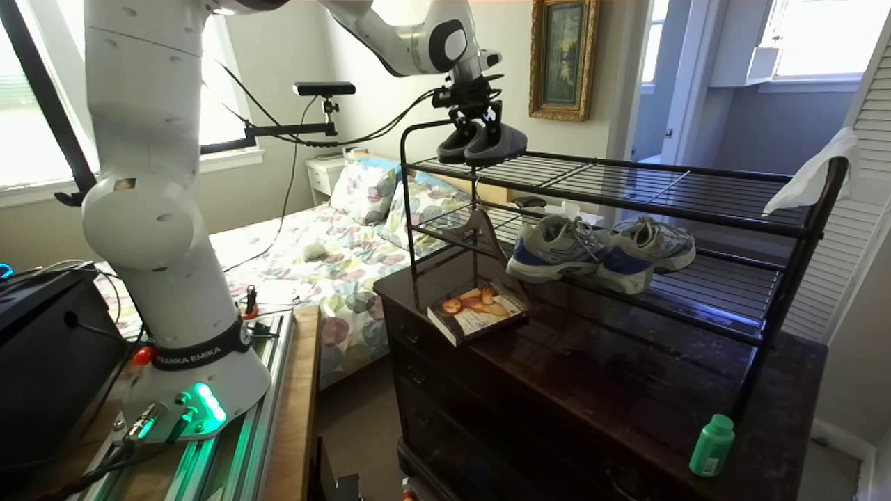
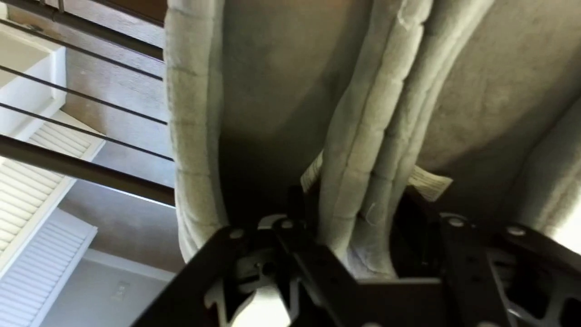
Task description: Pick up ta pair of shoes from the top of the rack and put it on top of the cabinet
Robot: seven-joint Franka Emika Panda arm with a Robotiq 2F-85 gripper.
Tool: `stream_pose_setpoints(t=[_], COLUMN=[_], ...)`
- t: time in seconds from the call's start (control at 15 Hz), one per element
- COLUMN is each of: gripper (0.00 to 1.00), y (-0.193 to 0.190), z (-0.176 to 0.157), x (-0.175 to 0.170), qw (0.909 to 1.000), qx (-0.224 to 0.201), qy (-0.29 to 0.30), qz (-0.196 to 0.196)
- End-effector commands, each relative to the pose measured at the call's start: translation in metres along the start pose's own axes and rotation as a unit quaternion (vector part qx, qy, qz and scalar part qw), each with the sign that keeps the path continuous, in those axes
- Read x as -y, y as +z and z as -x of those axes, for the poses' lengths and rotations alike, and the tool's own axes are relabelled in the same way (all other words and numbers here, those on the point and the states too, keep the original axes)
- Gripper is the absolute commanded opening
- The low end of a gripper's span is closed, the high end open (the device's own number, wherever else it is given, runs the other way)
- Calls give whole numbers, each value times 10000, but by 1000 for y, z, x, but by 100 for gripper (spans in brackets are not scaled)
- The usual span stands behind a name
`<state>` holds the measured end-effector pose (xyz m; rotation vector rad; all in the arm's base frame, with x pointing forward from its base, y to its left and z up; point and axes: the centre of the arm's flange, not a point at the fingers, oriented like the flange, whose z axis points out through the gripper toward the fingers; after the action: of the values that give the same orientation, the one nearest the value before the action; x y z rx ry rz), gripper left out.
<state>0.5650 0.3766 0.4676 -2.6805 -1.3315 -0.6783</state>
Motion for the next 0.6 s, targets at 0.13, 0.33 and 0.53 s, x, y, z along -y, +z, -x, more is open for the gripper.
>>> stream_pose_setpoints(t=[0.13,0.33,0.53], gripper=[12,0,2], y=[7,9,-18], z=[-4,0,3], x=[-14,-17,-12], qw=[9993,9984,9976], qx=[-9,187,324], qy=[370,521,595], qz=[103,105,172])
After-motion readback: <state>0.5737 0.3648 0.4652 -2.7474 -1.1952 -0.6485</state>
